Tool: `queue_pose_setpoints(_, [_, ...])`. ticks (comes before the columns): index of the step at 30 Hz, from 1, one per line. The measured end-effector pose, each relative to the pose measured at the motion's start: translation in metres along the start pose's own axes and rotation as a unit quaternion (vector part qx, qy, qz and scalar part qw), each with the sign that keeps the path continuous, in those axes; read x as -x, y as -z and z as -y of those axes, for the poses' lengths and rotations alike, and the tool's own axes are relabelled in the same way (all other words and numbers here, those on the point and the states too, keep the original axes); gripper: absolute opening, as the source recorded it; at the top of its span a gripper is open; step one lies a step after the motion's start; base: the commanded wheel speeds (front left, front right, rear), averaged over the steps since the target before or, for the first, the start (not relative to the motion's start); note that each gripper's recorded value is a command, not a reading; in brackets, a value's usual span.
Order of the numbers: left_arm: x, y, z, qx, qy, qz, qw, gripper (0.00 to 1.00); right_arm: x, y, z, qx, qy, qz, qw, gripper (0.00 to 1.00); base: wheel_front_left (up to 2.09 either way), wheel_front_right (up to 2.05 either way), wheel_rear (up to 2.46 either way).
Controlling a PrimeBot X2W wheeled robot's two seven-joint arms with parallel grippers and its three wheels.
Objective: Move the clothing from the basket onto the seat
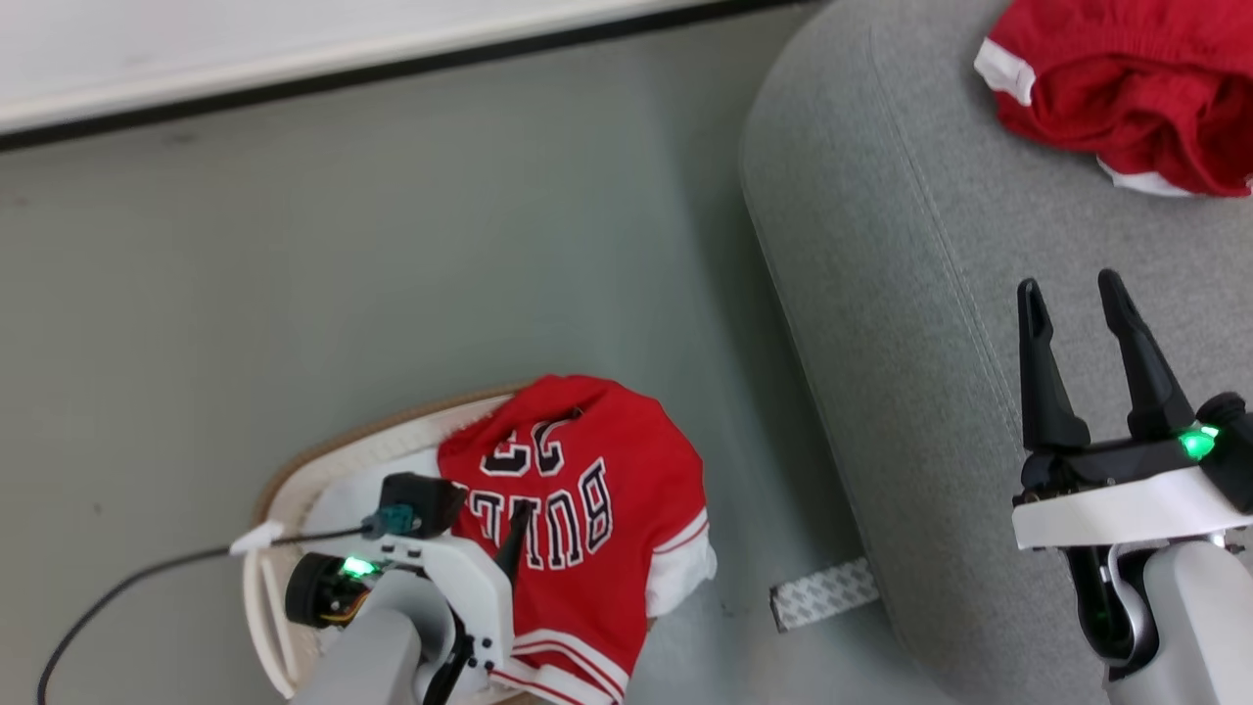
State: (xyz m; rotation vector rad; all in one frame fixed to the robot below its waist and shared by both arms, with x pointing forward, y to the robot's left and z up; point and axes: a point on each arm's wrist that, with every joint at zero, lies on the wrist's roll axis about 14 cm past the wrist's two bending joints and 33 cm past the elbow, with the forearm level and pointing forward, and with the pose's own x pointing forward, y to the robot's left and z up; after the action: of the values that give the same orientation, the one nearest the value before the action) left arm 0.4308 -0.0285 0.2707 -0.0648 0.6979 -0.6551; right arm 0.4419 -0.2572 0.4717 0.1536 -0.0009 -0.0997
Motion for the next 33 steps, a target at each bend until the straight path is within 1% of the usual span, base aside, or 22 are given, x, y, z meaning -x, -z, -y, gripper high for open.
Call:
queue_pose_setpoints(4, [-0.017,0.037,0.002,0.023,0.015,-0.083,0.996,1.00,-0.008,0.011,0.005,0.006,0.007,-0.011,1.000,1.00,0.00,0.00,0.00])
queue_pose_setpoints(8, [-0.028,0.069,0.000,0.043,0.026,-0.158,0.986,1.00,-0.016,0.023,0.009,0.005,0.016,-0.021,1.000,1.00,0.00,0.00,0.00])
queue_pose_setpoints(9, [-0.031,0.077,-0.002,0.039,0.030,-0.176,0.983,1.00,-0.016,0.027,0.011,0.007,0.019,-0.026,0.999,1.00,0.00,0.00,0.00])
queue_pose_setpoints(13, [-0.045,0.095,-0.010,0.046,0.037,-0.216,0.975,1.00,-0.020,0.041,0.017,0.011,0.028,-0.041,0.999,1.00,0.00,0.00,0.00])
queue_pose_setpoints(16, [-0.058,0.101,-0.015,0.046,0.043,-0.229,0.971,1.00,-0.022,0.050,0.021,0.012,0.036,-0.051,0.998,1.00,0.00,0.00,0.00])
queue_pose_setpoints(24, [-0.088,0.122,-0.013,0.041,0.067,-0.261,0.962,1.00,-0.017,0.077,0.033,0.014,0.057,-0.087,0.994,1.00,0.00,0.00,0.00])
queue_pose_setpoints(28, [-0.098,0.135,-0.013,0.036,0.075,-0.276,0.958,1.00,-0.017,0.085,0.037,0.018,0.062,-0.098,0.993,1.00,0.00,0.00,0.00])
queue_pose_setpoints(29, [-0.100,0.138,-0.010,0.036,0.078,-0.278,0.957,0.77,-0.017,0.087,0.038,0.019,0.064,-0.101,0.993,1.00,0.00,0.00,0.00])
queue_pose_setpoints(30, [-0.101,0.140,-0.008,0.036,0.081,-0.280,0.956,0.47,-0.016,0.089,0.039,0.019,0.065,-0.103,0.992,1.00,0.00,0.00,0.00])
queue_pose_setpoints(31, [-0.102,0.141,-0.007,0.036,0.083,-0.281,0.956,0.07,-0.016,0.090,0.040,0.018,0.067,-0.105,0.992,1.00,0.00,0.00,0.00])
queue_pose_setpoints(32, [-0.103,0.141,-0.006,0.037,0.084,-0.279,0.956,0.00,-0.016,0.092,0.040,0.015,0.067,-0.107,0.992,1.00,0.00,0.00,0.00])
queue_pose_setpoints(33, [-0.103,0.141,-0.006,0.040,0.084,-0.279,0.956,0.00,-0.016,0.093,0.039,0.013,0.067,-0.107,0.992,1.00,0.00,0.00,0.00])
